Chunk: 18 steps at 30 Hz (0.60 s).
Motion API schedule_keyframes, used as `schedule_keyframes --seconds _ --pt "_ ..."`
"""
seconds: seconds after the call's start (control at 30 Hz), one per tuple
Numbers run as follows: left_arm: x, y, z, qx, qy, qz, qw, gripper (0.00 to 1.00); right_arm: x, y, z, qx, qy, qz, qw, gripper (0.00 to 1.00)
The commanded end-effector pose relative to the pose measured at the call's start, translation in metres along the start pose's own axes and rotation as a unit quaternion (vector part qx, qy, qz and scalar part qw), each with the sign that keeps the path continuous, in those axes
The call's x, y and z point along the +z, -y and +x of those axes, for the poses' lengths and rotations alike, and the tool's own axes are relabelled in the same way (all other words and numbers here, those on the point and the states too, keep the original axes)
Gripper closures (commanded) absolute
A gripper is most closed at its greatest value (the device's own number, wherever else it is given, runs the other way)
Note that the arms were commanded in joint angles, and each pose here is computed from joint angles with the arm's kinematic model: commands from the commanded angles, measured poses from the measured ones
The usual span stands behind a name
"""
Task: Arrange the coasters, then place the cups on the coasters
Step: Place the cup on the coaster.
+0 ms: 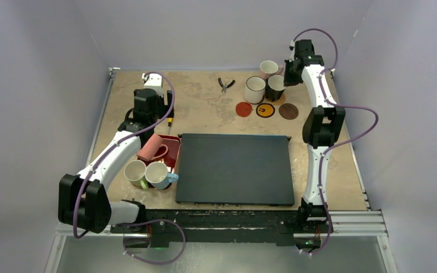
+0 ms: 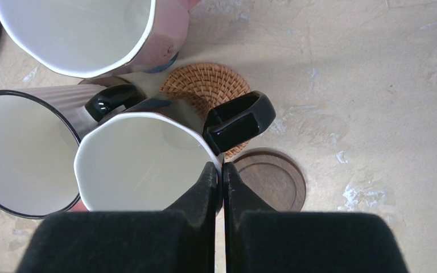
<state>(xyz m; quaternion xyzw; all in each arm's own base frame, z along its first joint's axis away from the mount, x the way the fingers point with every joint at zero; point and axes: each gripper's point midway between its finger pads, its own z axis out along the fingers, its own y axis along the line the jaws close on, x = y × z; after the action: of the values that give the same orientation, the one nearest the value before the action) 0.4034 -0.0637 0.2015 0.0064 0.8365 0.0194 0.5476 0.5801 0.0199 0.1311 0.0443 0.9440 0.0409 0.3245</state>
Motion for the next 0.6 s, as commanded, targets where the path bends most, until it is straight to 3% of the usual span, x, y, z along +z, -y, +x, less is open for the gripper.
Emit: schedule_keyframes --seconds 0.0,0.57 --pt "0.001 0.001 -0.013 -0.014 0.016 0.004 1.000 0.20 -0.063 -0.007 -0.051 -0.011 0.081 -0.017 0.997 1.00" --pt "0.002 0.000 -0.011 -0.013 0.014 0.002 1.000 0.20 -0.062 0.021 -0.054 -0.001 0.084 0.006 0.996 1.00"
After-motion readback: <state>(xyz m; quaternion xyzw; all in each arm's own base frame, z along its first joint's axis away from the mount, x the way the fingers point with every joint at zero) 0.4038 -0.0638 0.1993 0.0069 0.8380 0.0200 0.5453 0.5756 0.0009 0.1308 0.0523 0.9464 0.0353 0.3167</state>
